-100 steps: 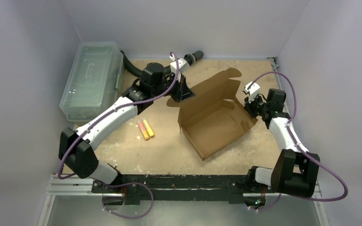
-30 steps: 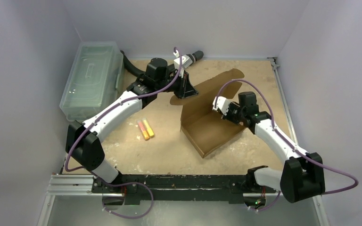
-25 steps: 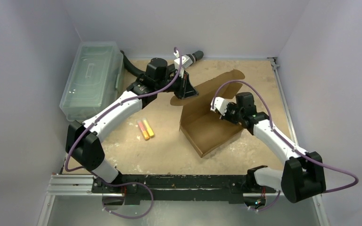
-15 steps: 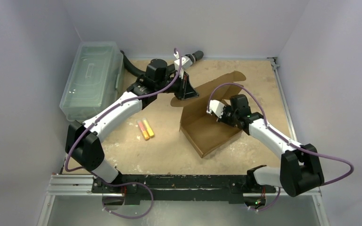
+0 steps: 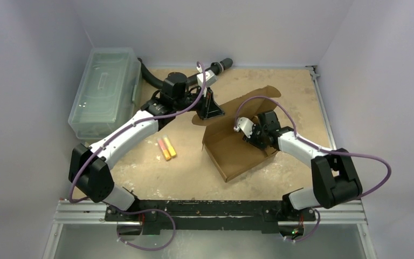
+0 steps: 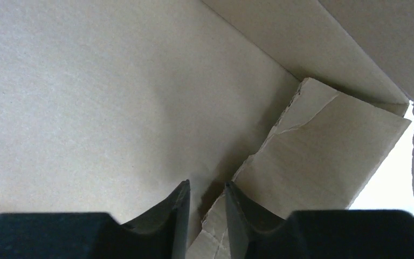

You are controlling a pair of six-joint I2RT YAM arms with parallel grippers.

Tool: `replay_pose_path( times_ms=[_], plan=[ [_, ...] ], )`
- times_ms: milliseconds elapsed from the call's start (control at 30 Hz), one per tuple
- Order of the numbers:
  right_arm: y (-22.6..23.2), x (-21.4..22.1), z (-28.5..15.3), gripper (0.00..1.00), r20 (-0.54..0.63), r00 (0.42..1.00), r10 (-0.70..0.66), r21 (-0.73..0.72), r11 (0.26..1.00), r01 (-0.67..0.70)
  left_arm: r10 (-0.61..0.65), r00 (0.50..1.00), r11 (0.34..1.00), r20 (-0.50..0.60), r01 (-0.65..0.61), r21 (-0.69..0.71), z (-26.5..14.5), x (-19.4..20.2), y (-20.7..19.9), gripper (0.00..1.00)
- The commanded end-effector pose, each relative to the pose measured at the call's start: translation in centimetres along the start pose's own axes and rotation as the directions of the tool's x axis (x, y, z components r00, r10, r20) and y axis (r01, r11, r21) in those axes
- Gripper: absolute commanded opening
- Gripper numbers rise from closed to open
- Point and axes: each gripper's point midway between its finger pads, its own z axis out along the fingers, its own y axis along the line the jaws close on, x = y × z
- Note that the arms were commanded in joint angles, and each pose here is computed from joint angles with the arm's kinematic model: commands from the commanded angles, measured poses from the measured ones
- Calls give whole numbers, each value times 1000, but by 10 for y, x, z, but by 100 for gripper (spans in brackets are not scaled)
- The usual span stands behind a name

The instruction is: Fold the paper box

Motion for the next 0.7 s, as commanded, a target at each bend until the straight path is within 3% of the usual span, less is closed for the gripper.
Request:
replay_pose_path(
  times_ms=[0,100,267,533,667],
  plan=[
    [-15,-12,-5,38,17,999,37,45,998,-37,98,994,994,43,-100,40,-9,-14,-13,0],
    [-15,-12,-11,47,15,1000,17,34,999,-17,101,994,994,39,-102,31,-9,-13,-11,0],
    [3,-49,-47,63,222,972,-73,-33,996,83,110,993,994,35,-110,14,-10,-13,-7,0],
    [21,-61,-80,64,347,932,-108,-95,984,150,113,993,993,38,-114,9,-8,-16,-6,0],
    [-2,-54,-101,63,387,922,-19,-57,997,44,113,993,994,39,-114,6,-7,-16,-5,0]
  ],
)
